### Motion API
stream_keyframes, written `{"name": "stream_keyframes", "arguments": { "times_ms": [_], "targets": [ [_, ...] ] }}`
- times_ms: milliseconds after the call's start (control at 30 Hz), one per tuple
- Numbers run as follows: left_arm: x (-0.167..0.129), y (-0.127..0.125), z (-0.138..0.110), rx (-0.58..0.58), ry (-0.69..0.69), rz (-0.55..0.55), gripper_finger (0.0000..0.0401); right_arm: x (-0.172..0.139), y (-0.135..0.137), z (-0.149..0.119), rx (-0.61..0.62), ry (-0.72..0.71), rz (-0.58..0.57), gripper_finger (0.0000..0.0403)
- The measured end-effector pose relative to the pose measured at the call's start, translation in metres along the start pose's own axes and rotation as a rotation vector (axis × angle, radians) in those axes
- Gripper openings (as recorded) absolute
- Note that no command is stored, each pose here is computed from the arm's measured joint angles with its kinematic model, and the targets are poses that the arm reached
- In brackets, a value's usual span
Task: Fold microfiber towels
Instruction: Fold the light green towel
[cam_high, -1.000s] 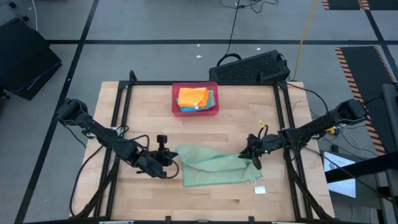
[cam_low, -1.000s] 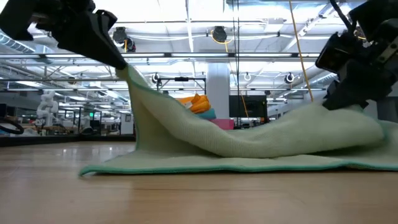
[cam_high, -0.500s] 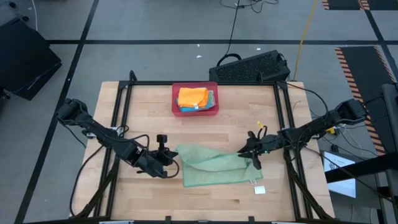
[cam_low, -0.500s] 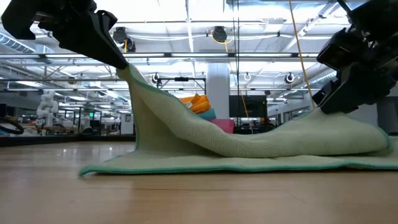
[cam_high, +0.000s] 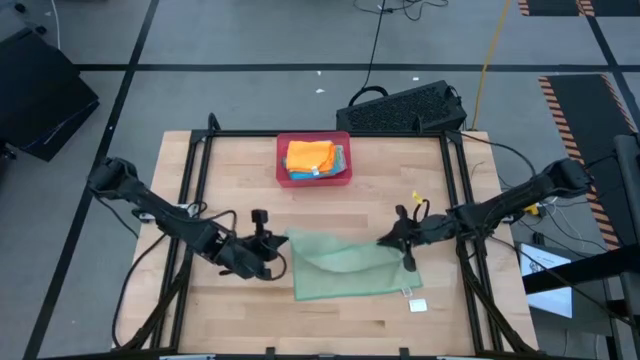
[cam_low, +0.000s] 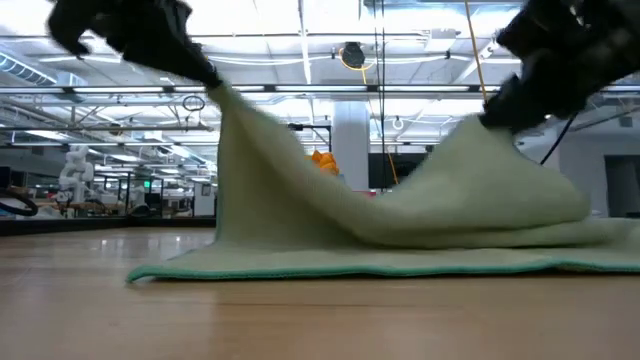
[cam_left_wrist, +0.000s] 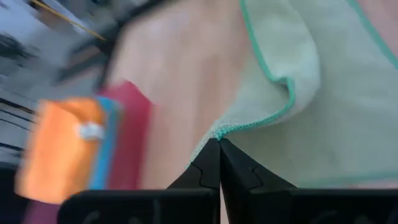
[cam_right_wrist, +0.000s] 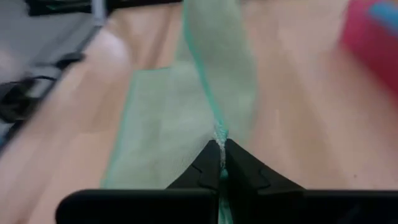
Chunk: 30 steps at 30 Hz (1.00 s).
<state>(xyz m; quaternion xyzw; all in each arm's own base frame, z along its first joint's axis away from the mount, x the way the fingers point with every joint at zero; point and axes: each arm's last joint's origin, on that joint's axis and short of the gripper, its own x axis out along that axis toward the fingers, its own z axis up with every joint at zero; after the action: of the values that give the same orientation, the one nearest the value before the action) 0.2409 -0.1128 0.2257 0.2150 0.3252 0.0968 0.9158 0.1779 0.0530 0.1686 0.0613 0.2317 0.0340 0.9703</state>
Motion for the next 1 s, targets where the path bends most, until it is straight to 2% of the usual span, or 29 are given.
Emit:
{"name": "stream_keyframes", "arguments": {
  "times_ms": [100, 233, 400, 500, 600, 700, 900, 1000],
  "targets": [
    [-0.011, 0.016, 0.009, 0.004, -0.075, 0.097, 0.0002, -0.009, 0.001, 0.029, -0.093, -0.006, -0.104, 0.0003],
    [-0.034, 0.046, 0.027, -0.04, -0.232, 0.22, 0.0001, -0.035, 0.001, 0.079, -0.196, -0.112, -0.221, 0.0002],
    [-0.066, 0.092, 0.048, -0.109, -0.479, 0.344, 0.0001, -0.081, -0.005, 0.143, -0.315, -0.33, -0.311, 0.0001],
    [-0.084, 0.113, 0.054, -0.154, -0.626, 0.371, 0.0001, -0.102, -0.006, 0.173, -0.318, -0.431, -0.299, 0.0001],
    [-0.097, 0.115, 0.054, -0.176, -0.74, 0.249, 0.0001, -0.106, 0.003, 0.185, -0.311, -0.458, -0.173, 0.0001],
    [-0.101, 0.102, 0.046, -0.198, -0.711, 0.06, 0.0001, -0.096, 0.015, 0.174, -0.27, -0.367, -0.064, 0.0001],
    [-0.087, 0.061, 0.018, -0.28, -0.373, -0.317, 0.0001, -0.057, 0.037, 0.124, -0.083, -0.134, 0.069, 0.0003],
    [-0.077, 0.033, 0.011, -0.327, -0.207, -0.443, 0.0001, -0.037, 0.049, 0.098, 0.003, -0.065, 0.124, 0.0003]
  ]
}}
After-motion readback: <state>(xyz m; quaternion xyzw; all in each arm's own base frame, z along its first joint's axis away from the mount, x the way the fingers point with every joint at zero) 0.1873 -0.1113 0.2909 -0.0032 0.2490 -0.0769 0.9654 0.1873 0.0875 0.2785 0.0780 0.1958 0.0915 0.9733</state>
